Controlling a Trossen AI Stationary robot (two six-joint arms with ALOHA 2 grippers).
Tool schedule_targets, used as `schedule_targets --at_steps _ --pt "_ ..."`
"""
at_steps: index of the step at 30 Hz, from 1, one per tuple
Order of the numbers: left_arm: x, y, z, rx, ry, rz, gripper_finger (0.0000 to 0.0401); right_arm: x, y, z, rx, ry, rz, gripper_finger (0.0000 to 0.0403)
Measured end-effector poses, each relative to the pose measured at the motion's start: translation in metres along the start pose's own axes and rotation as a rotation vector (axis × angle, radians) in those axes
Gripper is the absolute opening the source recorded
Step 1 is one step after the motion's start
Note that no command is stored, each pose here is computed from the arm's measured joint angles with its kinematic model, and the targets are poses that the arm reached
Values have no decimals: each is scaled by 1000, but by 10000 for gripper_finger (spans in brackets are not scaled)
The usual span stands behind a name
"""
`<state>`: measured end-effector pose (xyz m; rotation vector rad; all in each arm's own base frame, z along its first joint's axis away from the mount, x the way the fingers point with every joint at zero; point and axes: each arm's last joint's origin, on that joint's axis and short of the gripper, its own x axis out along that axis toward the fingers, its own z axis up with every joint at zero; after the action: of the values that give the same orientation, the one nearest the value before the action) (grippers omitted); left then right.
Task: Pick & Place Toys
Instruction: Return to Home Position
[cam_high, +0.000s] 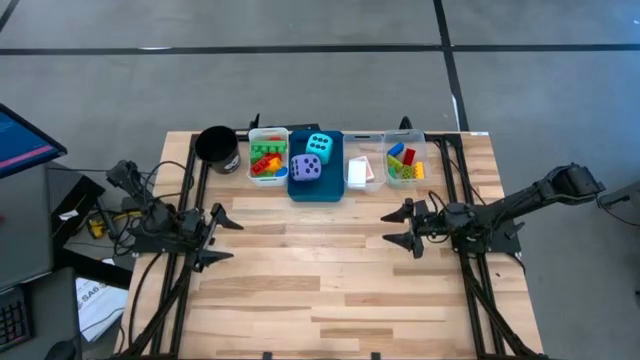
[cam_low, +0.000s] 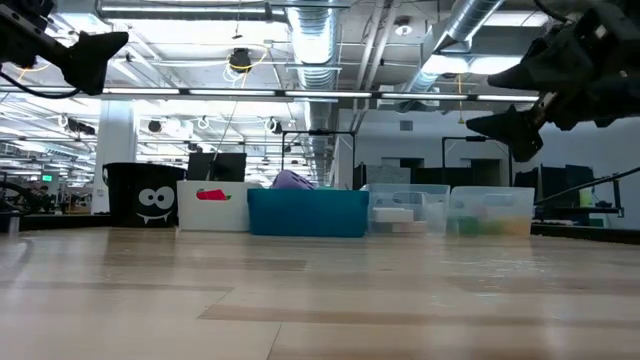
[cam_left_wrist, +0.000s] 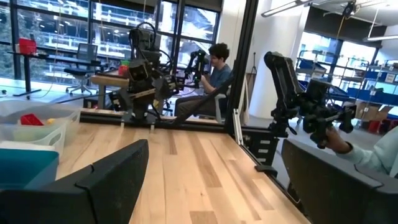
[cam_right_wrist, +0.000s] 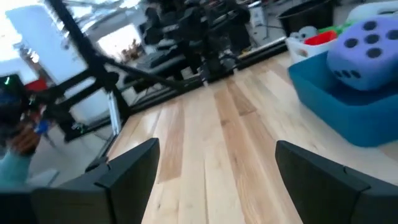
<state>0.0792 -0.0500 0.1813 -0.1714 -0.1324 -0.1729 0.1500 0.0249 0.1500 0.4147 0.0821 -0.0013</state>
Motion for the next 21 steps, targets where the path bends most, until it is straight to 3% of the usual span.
schedule_targets --at_steps 2,5,10,21 --pt "0 0 -1 4 7 1 360 0 2 2 -30 -25 14 315" --pt "1 -1 -2 -12 19 2 360 -2 11 8 -169 -74 152 315" --pt "3 -1 -4 -25 41 4 360 -15 21 21 -209 -146 318 315" --pt "5 -3 -8 -76 76 10 360 -50 10 27 -167 -142 302 315"
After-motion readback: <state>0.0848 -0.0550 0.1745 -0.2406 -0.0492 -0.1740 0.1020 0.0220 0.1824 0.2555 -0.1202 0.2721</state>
